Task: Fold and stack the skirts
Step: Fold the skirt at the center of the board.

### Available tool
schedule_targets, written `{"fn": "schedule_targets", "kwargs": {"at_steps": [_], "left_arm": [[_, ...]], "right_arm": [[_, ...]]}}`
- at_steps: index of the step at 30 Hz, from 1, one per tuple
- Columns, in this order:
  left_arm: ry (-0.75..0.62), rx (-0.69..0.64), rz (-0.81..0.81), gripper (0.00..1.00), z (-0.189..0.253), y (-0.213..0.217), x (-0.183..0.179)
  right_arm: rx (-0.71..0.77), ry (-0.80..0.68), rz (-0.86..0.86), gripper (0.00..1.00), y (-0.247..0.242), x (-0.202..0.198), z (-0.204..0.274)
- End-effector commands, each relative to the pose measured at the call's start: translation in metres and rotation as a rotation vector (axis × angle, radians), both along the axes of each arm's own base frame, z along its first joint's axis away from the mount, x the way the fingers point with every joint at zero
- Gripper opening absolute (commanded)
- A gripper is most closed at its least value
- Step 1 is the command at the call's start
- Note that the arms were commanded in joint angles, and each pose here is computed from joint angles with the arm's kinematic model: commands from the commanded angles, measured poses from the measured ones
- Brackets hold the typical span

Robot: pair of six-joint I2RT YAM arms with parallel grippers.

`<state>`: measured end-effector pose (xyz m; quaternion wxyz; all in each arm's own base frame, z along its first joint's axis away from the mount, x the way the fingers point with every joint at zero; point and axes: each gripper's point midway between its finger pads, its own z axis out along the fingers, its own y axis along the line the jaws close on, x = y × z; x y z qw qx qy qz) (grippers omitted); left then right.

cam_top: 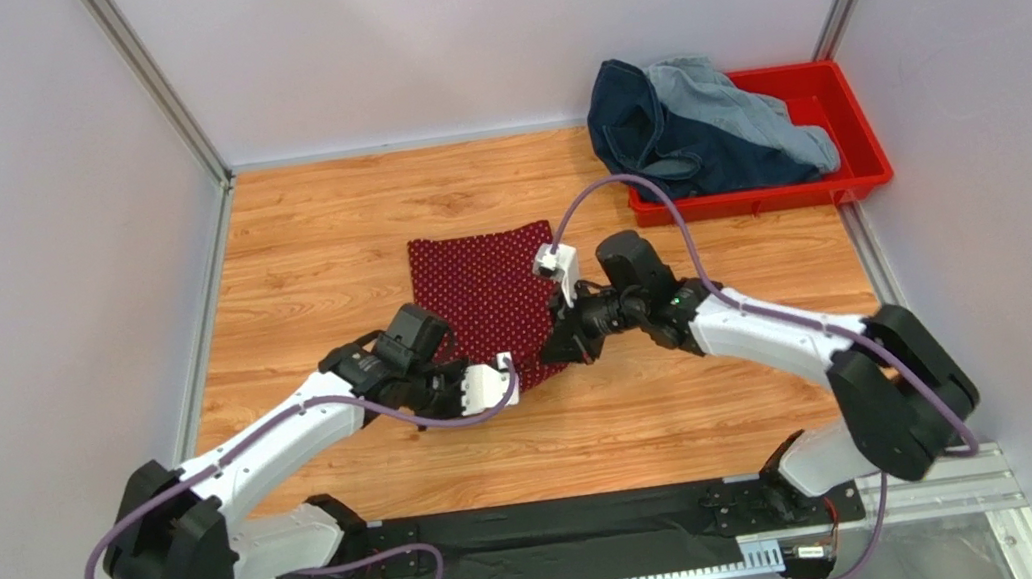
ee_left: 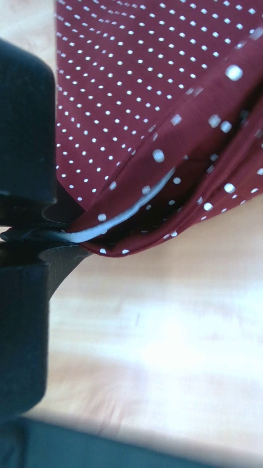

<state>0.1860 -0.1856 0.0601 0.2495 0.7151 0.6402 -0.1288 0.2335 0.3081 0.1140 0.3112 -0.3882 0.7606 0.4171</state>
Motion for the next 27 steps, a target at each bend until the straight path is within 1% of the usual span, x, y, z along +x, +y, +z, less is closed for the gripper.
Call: {"fn": "schedule_targets", "kwargs": {"at_steps": [1, 3, 4, 5, 7, 8, 9, 11, 12, 13, 14, 15, 16, 17, 19, 20, 21, 22, 25, 26, 27], "left_arm": [[0.267, 0.003, -0.090, 0.00, 0.018, 0.016, -0.071], [0.351, -0.009, -0.114, 0.00, 0.031, 0.019, -0.092], [0.368, -0.014, -0.114, 0.00, 0.034, 0.020, -0.095], [0.381, -0.027, -0.116, 0.00, 0.038, 0.019, -0.097], [0.393, -0.094, -0.084, 0.00, 0.049, 0.014, -0.088], [0.385, -0.117, -0.056, 0.00, 0.052, 0.012, -0.079], [0.363, -0.144, -0.003, 0.00, 0.056, 0.010, -0.058], [0.371, -0.146, 0.090, 0.00, 0.055, 0.015, -0.029], [0.342, -0.165, 0.107, 0.00, 0.065, 0.012, -0.012], [0.343, -0.173, 0.133, 0.00, 0.067, 0.012, 0.000], [0.372, -0.172, 0.193, 0.00, 0.062, 0.013, 0.016], [0.349, -0.192, 0.210, 0.01, 0.073, 0.009, 0.034], [0.354, -0.194, 0.230, 0.02, 0.074, 0.008, 0.045], [0.362, -0.174, 0.273, 0.02, 0.072, 0.007, 0.065], [0.370, -0.143, 0.313, 0.04, 0.068, 0.008, 0.082], [0.404, -0.113, 0.333, 0.04, 0.056, 0.010, 0.088], [0.391, -0.113, 0.341, 0.05, 0.058, 0.009, 0.099], [0.414, -0.098, 0.352, 0.06, 0.049, 0.009, 0.104], [0.397, -0.075, 0.392, 0.10, 0.046, 0.013, 0.126], [0.406, -0.055, 0.408, 0.10, 0.038, 0.015, 0.133], [0.394, -0.061, 0.435, 0.10, 0.041, 0.014, 0.143]], "right_arm": [[-0.024, 0.092, 0.006, 0.00, -0.014, -0.040, 0.014], [0.026, 0.129, 0.009, 0.00, -0.018, -0.058, 0.032], [0.032, 0.150, 0.002, 0.00, -0.021, -0.063, 0.036], [0.047, 0.180, -0.016, 0.00, -0.021, -0.066, 0.041], [0.063, 0.181, -0.033, 0.00, -0.020, -0.062, 0.050], [0.059, 0.178, -0.049, 0.00, -0.019, -0.056, 0.051], [0.045, 0.180, -0.074, 0.00, -0.015, -0.042, 0.049], [0.019, 0.176, -0.128, 0.00, -0.016, -0.017, 0.043], [0.001, 0.189, -0.150, 0.00, -0.012, -0.001, 0.037], [-0.004, 0.192, -0.186, 0.00, -0.014, 0.016, 0.034], [-0.005, 0.195, -0.208, 0.00, -0.013, 0.027, 0.033], [-0.005, 0.179, -0.237, 0.00, -0.013, 0.041, 0.031], [-0.017, 0.185, -0.263, 0.00, -0.010, 0.059, 0.024], [-0.028, 0.177, -0.282, 0.00, -0.011, 0.069, 0.019], [-0.046, 0.202, -0.317, 0.00, -0.011, 0.090, 0.006], [-0.050, 0.211, -0.325, 0.00, -0.011, 0.096, 0.002], [-0.056, 0.211, -0.346, 0.00, -0.012, 0.103, -0.002], [-0.065, 0.218, -0.367, 0.00, -0.015, 0.112, -0.010], [-0.063, 0.190, -0.427, 0.00, -0.021, 0.132, -0.016], [-0.069, 0.184, -0.444, 0.00, -0.021, 0.137, -0.020], [-0.061, 0.175, -0.454, 0.00, -0.021, 0.143, -0.020]]}}
